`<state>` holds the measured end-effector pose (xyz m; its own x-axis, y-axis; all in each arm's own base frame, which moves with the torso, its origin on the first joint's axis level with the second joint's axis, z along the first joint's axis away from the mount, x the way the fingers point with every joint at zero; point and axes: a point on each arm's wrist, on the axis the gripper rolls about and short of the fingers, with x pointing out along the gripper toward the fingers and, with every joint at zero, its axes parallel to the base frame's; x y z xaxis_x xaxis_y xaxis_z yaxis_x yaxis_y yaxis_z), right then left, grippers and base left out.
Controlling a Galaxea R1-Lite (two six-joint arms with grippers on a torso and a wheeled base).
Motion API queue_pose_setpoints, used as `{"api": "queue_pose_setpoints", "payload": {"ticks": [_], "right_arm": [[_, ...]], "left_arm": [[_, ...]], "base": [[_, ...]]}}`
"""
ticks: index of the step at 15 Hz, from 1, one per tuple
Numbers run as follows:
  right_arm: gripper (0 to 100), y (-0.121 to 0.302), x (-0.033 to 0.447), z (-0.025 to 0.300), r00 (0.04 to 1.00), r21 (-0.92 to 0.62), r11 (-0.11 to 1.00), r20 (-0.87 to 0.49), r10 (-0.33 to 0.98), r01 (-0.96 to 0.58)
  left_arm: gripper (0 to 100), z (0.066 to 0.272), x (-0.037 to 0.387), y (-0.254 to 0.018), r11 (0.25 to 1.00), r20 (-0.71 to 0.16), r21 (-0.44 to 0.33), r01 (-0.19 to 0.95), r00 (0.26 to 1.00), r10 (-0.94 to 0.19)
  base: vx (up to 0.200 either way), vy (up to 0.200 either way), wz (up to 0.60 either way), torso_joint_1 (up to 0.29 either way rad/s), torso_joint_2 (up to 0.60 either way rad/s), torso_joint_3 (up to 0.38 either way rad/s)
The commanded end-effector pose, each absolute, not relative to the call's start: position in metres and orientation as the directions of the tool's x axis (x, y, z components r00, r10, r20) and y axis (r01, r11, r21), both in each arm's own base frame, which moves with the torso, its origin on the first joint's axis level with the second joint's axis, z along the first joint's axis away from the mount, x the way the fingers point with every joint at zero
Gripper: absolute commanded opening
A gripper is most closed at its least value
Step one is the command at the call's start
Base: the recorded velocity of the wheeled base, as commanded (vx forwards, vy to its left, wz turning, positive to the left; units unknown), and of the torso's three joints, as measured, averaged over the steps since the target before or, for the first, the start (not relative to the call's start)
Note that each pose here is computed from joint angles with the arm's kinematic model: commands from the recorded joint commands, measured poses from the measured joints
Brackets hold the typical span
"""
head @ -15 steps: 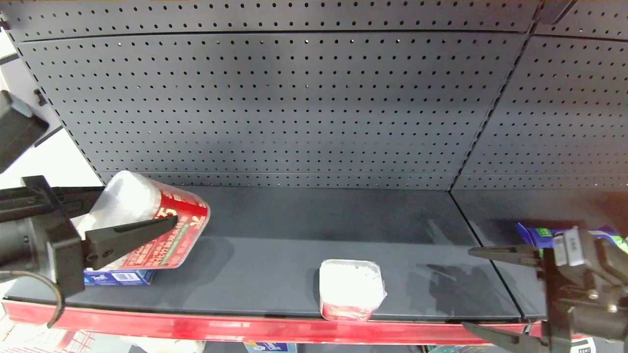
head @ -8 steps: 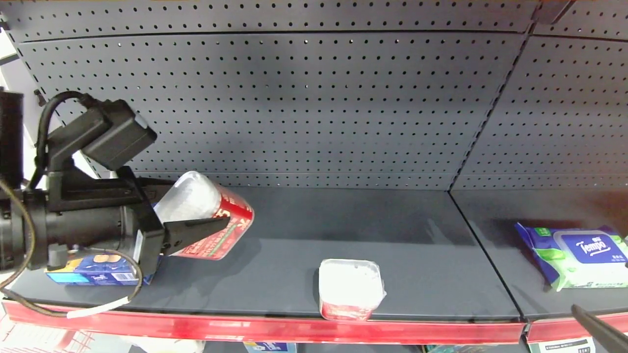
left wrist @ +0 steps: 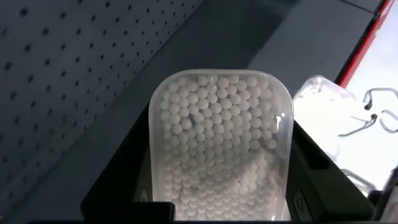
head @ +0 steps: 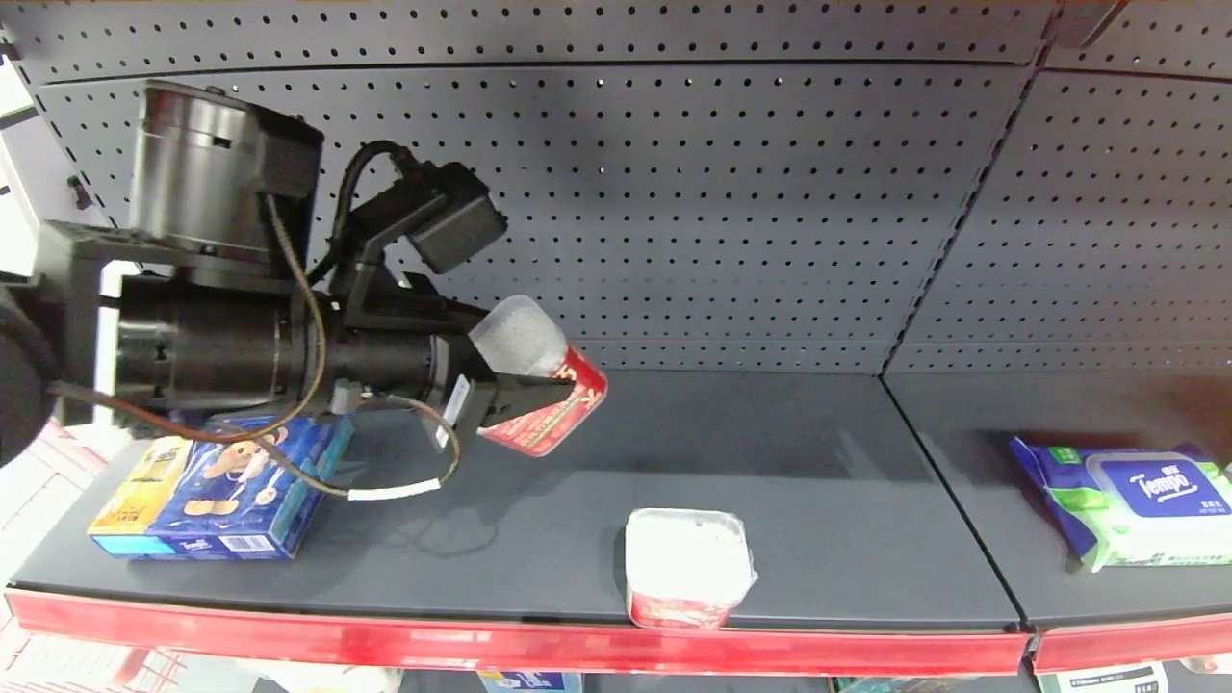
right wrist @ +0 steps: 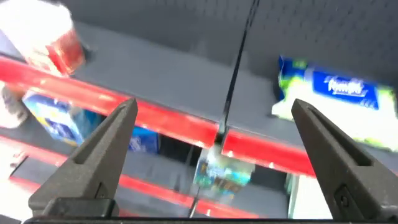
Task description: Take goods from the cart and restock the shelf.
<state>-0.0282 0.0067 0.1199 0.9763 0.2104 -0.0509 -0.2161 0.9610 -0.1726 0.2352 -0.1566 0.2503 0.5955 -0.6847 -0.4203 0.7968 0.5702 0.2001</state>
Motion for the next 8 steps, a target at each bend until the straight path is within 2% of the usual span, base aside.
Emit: {"api": "queue_pose_setpoints", "payload": {"ticks": [1,2,6,8], "right_arm": [[100,0.007,-0.034,0.118,0.978,-0.185,0.961,-0.004,0.21,-0.207],[100,0.007,-0.034,0.118,0.978,-0.184,0.961,-0.003,0.209,-0.206],[100,0.007,-0.032,0.113,0.977,-0.178,0.961,-0.019,0.21,-0.21],[100,0.007,-0.032,0.113,0.977,-0.178,0.961,-0.021,0.21,-0.21]], "left_arm": [[0,0.234,0.259,-0.18,0.516,-0.467,0.23,0.825,0.559,-0.685],[0,0.229,0.266,-0.185,0.494,-0.48,0.255,0.832,0.552,-0.682],[0,0.224,0.273,-0.2,0.461,-0.496,0.26,0.849,0.527,-0.69],[0,0.22,0.269,-0.204,0.421,-0.54,0.258,0.869,0.492,-0.683]], "base": [[0.0,0.0,0.0,0.0,0.0,0.0],[0.0,0.0,0.0,0.0,0.0,0.0],[0.0,0.0,0.0,0.0,0.0,0.0],[0.0,0.0,0.0,0.0,0.0,0.0]]}}
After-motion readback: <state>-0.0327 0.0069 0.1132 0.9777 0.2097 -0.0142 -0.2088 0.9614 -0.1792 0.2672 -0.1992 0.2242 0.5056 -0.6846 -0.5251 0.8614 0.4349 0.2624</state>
